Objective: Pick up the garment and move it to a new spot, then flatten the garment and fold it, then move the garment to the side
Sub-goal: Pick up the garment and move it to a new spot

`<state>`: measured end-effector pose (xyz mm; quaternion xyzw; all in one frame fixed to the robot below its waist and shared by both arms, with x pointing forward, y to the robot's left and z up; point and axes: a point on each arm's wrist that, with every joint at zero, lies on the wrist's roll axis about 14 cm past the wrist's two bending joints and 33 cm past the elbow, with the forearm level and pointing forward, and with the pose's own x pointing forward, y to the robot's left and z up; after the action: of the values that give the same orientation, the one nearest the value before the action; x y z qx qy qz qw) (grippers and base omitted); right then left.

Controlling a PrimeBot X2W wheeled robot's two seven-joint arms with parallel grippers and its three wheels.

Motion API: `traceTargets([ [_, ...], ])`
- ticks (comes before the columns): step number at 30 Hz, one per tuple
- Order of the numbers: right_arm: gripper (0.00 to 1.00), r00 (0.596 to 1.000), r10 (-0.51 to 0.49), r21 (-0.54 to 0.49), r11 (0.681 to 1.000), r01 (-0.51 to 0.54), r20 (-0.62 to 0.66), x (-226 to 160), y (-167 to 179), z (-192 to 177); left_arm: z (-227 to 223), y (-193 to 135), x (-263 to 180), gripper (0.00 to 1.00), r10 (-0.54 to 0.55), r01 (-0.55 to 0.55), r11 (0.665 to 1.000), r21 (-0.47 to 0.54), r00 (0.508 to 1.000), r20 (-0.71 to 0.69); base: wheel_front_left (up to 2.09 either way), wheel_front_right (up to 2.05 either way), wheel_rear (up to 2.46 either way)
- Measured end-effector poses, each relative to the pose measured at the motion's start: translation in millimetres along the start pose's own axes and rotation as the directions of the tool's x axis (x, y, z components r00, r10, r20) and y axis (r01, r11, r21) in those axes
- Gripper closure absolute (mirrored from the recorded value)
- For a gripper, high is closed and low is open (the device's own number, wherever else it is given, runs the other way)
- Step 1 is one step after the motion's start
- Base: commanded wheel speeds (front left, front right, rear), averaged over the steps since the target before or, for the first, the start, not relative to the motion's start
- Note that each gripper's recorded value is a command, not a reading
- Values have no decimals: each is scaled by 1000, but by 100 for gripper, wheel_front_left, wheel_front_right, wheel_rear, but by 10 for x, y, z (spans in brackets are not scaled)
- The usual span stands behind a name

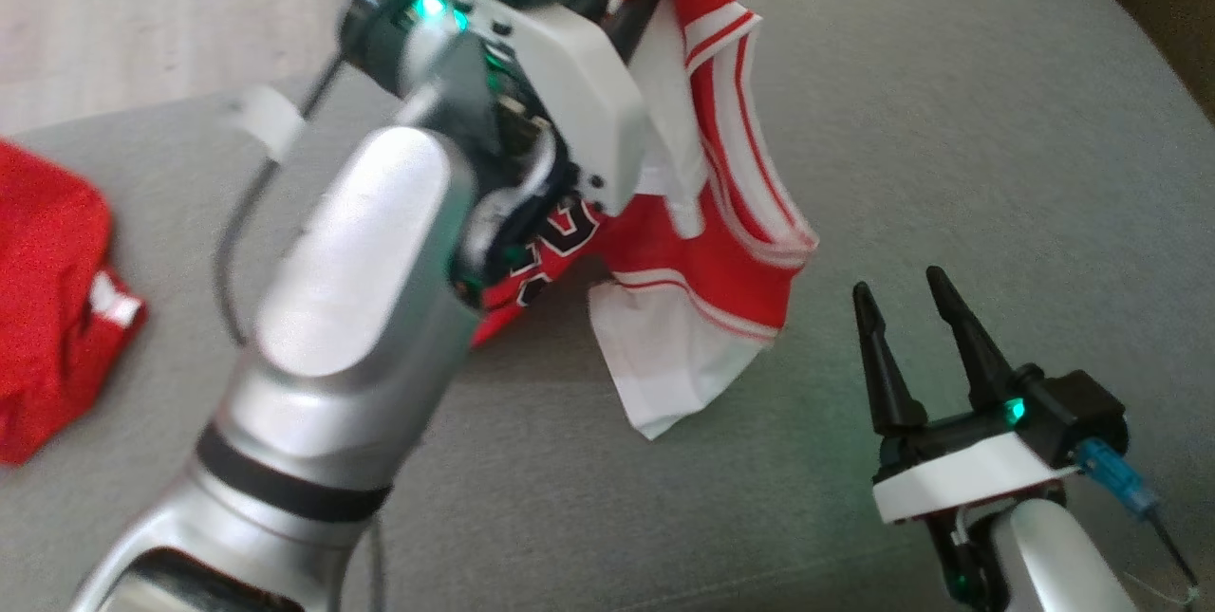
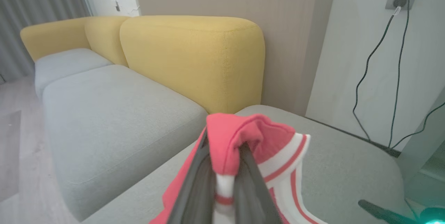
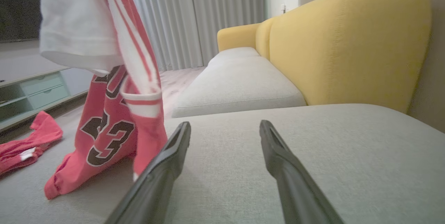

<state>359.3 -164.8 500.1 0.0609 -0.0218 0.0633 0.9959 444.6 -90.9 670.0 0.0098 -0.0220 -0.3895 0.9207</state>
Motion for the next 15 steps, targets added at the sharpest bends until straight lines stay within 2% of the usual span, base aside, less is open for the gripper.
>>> traceTargets([
  [3, 0, 999, -34, 6, 999, 34, -9, -72, -73, -32, -195, -81, 153, 100, 18, -17, 998, -61, 1000, 7, 0, 0, 0],
  [5, 0, 998, -59, 9, 998, 59, -13, -103, -132, -41, -245, -183, 220, 100, 26, -20, 995, -94, 998, 66, 0, 0, 0],
  [6, 0, 998, -69, 10, 998, 69, -11, -105, -159, -34, -296, -292, 251, 93, 10, -3, 996, -86, 997, 82, 0, 0, 0],
  [7, 0, 997, -78, 9, 997, 78, -7, -99, -183, -18, -398, -431, 274, 54, -21, 28, 994, -106, 998, 65, 0, 0, 0],
  [8, 0, 996, -85, 8, 996, 85, -6, -95, -204, -12, -513, -561, 290, 0, -50, 55, 989, -137, 998, 37, 0, 0, 0],
  [11, 0, 995, -103, 4, 995, 103, -9, -75, -264, -15, -792, -787, 306, 0, -98, 94, 980, -176, 995, -13, 0, 0, 0],
  [15, 0, 992, -128, 4, 992, 128, -9, -70, -349, -17, -989, -829, 284, 0, -98, 88, 977, -194, 994, -43, 0, 0, 0],
])
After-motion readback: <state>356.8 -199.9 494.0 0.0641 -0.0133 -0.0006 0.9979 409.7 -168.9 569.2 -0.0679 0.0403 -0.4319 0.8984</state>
